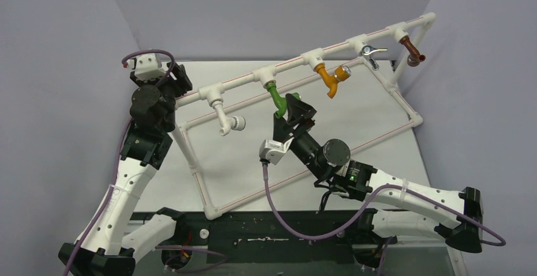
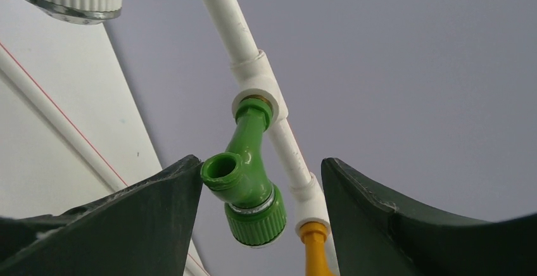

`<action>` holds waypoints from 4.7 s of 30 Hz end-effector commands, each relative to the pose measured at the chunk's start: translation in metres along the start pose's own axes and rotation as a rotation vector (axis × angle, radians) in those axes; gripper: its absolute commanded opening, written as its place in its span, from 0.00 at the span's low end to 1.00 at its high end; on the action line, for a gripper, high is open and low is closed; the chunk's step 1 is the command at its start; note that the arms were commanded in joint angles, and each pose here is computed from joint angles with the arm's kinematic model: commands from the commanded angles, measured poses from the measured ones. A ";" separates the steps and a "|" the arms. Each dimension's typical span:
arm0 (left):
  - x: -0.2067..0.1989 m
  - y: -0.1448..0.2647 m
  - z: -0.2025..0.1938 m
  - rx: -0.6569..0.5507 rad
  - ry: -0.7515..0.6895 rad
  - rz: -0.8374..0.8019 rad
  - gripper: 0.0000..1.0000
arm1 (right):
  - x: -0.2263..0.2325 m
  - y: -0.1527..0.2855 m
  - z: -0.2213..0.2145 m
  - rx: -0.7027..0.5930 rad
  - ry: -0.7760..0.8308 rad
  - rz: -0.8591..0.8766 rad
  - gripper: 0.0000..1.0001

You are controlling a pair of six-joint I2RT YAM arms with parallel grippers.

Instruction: Install the water faucets

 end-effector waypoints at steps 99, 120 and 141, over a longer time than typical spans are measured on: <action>0.014 0.015 -0.083 0.292 -0.155 0.013 0.59 | -0.041 -0.021 0.012 -0.227 -2.980 -0.633 0.00; 0.014 0.014 -0.084 0.295 -0.160 0.017 0.59 | -0.030 -0.020 0.006 -0.176 -2.953 -0.641 0.64; 0.013 0.014 -0.087 0.306 -0.170 0.018 0.59 | -0.030 -0.002 -0.006 -0.046 -2.579 -0.653 0.84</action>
Point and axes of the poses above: each gripper's point midway between its finger pads, its own y axis back along the fingers, its own x axis along the line the jaws close on, z = x × y, the point moved 2 cm from there along y, back along the fingers, and after that the axes turned 3 degrees about -y, right-handed, at the moved point
